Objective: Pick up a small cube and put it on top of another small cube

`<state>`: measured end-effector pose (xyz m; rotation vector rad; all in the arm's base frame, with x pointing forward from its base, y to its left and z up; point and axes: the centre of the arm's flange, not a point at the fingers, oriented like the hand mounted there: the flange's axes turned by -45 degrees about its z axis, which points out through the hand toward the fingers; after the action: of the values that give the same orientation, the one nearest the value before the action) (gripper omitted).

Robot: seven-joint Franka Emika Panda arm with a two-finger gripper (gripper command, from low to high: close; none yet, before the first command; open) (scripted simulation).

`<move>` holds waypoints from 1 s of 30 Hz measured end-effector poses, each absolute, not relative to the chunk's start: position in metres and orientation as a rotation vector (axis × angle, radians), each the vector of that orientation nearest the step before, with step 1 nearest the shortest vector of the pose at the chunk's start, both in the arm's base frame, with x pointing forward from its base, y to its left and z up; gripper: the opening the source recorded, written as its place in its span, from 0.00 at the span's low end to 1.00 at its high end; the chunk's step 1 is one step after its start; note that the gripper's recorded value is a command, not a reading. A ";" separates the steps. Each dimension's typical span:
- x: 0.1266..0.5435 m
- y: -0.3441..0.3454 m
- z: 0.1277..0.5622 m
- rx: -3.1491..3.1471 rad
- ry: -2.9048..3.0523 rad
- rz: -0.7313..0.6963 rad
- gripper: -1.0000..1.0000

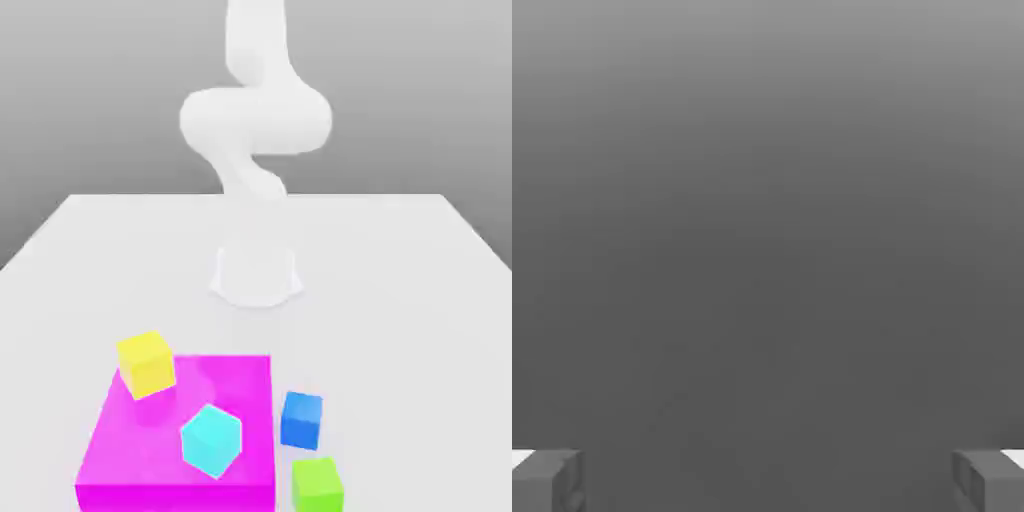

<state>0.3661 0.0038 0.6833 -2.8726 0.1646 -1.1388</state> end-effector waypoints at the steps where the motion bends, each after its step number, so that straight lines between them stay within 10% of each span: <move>1: 0.374 0.005 0.671 -2.864 0.227 -1.103 0.50; 30: 0.433 0.051 0.322 -2.361 1.824 -0.239 0.50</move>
<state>0.4327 0.0510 0.3218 -2.3606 1.8244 -0.2393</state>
